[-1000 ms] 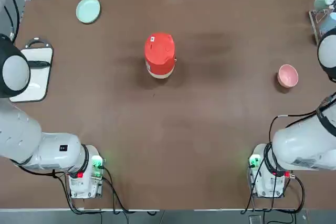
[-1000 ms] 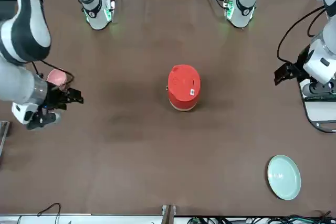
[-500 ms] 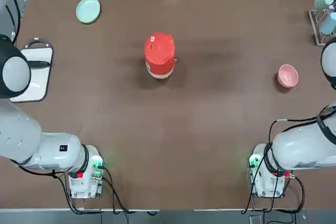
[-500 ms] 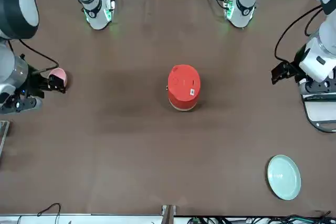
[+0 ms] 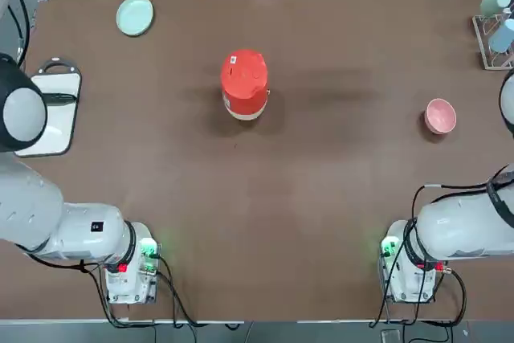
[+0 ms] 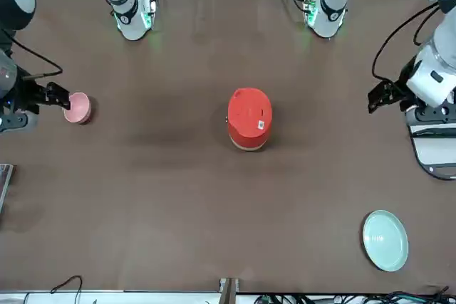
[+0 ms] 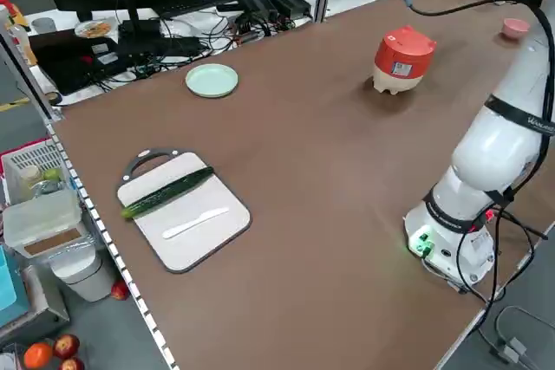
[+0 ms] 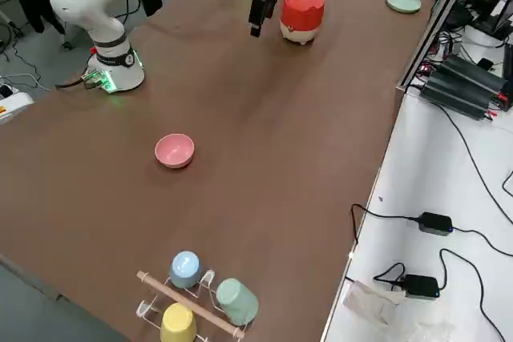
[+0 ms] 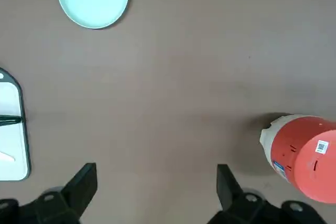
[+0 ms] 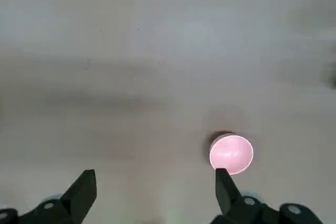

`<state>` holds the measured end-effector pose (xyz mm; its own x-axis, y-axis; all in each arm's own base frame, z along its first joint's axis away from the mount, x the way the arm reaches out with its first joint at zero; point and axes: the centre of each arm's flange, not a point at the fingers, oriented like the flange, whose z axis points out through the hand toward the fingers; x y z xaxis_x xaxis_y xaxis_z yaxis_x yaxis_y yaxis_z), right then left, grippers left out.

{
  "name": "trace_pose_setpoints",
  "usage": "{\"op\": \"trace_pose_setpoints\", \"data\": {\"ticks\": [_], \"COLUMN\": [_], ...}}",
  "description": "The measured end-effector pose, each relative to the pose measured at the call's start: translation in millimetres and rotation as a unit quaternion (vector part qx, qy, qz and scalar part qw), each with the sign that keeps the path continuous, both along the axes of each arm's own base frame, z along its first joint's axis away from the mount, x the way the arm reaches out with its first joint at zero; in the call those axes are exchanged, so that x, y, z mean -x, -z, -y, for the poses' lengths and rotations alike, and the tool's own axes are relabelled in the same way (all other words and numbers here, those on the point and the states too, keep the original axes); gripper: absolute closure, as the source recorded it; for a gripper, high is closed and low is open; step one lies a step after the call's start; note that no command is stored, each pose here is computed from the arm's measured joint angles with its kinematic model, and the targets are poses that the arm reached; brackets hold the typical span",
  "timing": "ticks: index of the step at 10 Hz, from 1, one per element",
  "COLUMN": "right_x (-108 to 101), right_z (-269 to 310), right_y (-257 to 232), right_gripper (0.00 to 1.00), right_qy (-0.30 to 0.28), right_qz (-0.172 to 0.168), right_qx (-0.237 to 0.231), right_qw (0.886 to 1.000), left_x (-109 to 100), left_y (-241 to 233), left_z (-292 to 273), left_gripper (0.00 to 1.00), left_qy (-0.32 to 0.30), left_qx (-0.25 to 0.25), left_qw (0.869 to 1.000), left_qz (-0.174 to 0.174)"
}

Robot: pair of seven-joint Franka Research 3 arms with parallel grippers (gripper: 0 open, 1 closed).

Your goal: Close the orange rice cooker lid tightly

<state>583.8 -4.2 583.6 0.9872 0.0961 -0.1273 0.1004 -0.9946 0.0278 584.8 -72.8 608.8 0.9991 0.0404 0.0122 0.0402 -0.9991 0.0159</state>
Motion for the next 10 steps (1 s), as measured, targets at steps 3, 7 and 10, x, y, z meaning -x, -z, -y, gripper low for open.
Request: {"op": "trace_pose_setpoints", "data": {"ticks": [3, 7, 10], "right_x": [0.8, 3.9, 4.6], "right_z": [7.4, 0.9, -2.0], "right_y": [0.2, -7.1, -9.0], "right_gripper": [0.0, 0.0, 0.0], "right_qy": [0.007, 0.001, -0.001], "right_qz": [-0.002, 0.004, 0.006], "right_qx": [0.001, 0.001, 0.0], "right_qw": [1.0, 1.0, 1.0], "left_x": [-0.8, -0.3, 0.7], "left_y": [-0.1, -0.5, -1.2], "left_z": [-6.5, -4.1, -1.1], "left_gripper": [0.0, 0.0, 0.0], "left_qy": [0.009, 0.015, 0.018], "left_qx": [-0.001, -0.003, -0.003], "left_qw": [1.0, 1.0, 1.0], "left_qz": [0.0, 0.001, 0.001]}}
